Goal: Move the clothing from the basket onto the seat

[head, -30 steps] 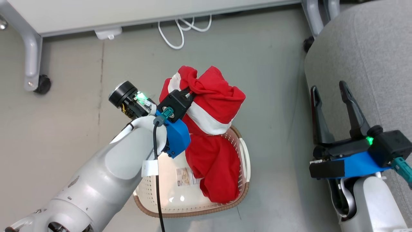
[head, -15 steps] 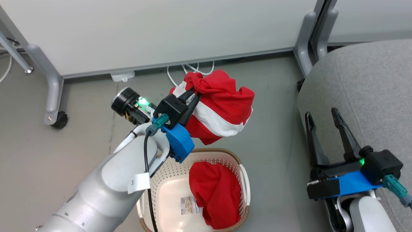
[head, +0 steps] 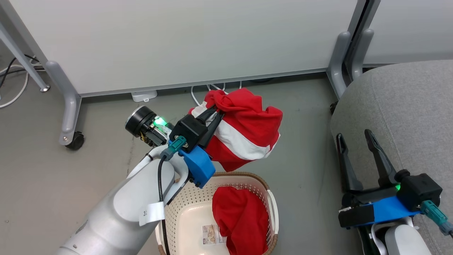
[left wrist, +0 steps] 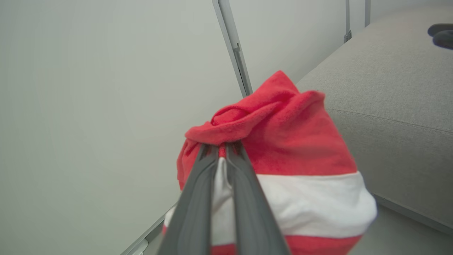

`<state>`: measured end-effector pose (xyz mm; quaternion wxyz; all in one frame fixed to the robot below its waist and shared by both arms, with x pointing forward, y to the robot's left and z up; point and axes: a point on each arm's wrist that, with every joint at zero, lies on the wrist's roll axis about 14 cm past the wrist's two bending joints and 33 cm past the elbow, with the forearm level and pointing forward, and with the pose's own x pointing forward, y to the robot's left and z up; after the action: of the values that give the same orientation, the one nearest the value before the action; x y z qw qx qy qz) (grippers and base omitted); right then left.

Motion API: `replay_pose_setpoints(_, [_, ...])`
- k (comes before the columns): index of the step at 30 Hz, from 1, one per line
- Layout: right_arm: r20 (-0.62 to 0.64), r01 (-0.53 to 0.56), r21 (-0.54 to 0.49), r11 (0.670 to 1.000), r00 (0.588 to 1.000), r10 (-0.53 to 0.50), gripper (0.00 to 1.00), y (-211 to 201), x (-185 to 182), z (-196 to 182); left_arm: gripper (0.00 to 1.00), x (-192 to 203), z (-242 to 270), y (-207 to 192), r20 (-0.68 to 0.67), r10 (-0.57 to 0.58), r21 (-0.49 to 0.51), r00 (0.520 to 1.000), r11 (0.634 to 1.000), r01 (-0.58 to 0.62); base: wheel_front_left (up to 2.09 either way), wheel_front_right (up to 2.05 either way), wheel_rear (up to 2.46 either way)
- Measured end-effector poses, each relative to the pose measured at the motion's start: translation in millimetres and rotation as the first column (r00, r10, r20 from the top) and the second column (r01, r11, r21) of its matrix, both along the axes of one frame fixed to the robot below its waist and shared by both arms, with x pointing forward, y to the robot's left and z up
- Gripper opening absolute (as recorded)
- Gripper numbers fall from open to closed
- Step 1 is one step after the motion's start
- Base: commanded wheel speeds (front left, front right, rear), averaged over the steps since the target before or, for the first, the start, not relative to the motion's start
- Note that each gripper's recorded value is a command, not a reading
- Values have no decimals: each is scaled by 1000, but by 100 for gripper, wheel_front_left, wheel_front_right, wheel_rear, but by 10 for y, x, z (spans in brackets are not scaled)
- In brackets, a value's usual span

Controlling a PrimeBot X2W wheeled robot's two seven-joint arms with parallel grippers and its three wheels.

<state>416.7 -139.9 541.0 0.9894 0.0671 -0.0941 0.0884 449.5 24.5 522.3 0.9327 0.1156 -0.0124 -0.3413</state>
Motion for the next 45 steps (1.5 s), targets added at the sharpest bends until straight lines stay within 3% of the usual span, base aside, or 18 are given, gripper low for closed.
replay_pose_setpoints(8, [32, -59, -26, 998, 998, 60, 100, 207, 13, 101, 0, -7, 26, -23, 11, -9, 5, 1000, 1000, 9, 0, 0, 0])
replay_pose_setpoints(19, [112, -264, -135, 955, 954, 280, 100, 861, 183, 383, 0, -12, 28, -66, 17, -23, 2, 1000, 1000, 23, 0, 0, 0])
replay_pose_setpoints(27, [28, -348, -212, 913, 932, 362, 100, 1107, 298, 140, 0, -40, 86, -81, 35, -27, -6, 999, 1000, 28, 0, 0, 0])
replay_pose_setpoints(40, [-105, -432, -234, 871, 902, 419, 100, 1348, 368, -238, 0, -96, 118, -167, 51, -59, -7, 997, 998, 59, 0, 0, 0])
replay_pose_setpoints(41, [-111, -437, -231, 869, 900, 422, 47, 1363, 369, -253, 0, -98, 117, -173, 51, -60, -8, 997, 998, 61, 0, 0, 0])
replay_pose_setpoints(42, [-115, -440, -228, 869, 898, 424, 12, 1373, 374, -261, 0, -100, 116, -178, 51, -61, -9, 997, 998, 62, 0, 0, 0])
replay_pose_setpoints(43, [-117, -443, -228, 867, 896, 427, 0, 1384, 376, -263, 0, -101, 116, -180, 50, -62, -9, 997, 998, 63, 0, 0, 0])
replay_pose_setpoints(45, [-124, -451, -224, 864, 892, 434, 0, 1407, 366, -285, 0, -103, 118, -183, 51, -63, -10, 997, 998, 64, 0, 0, 0])
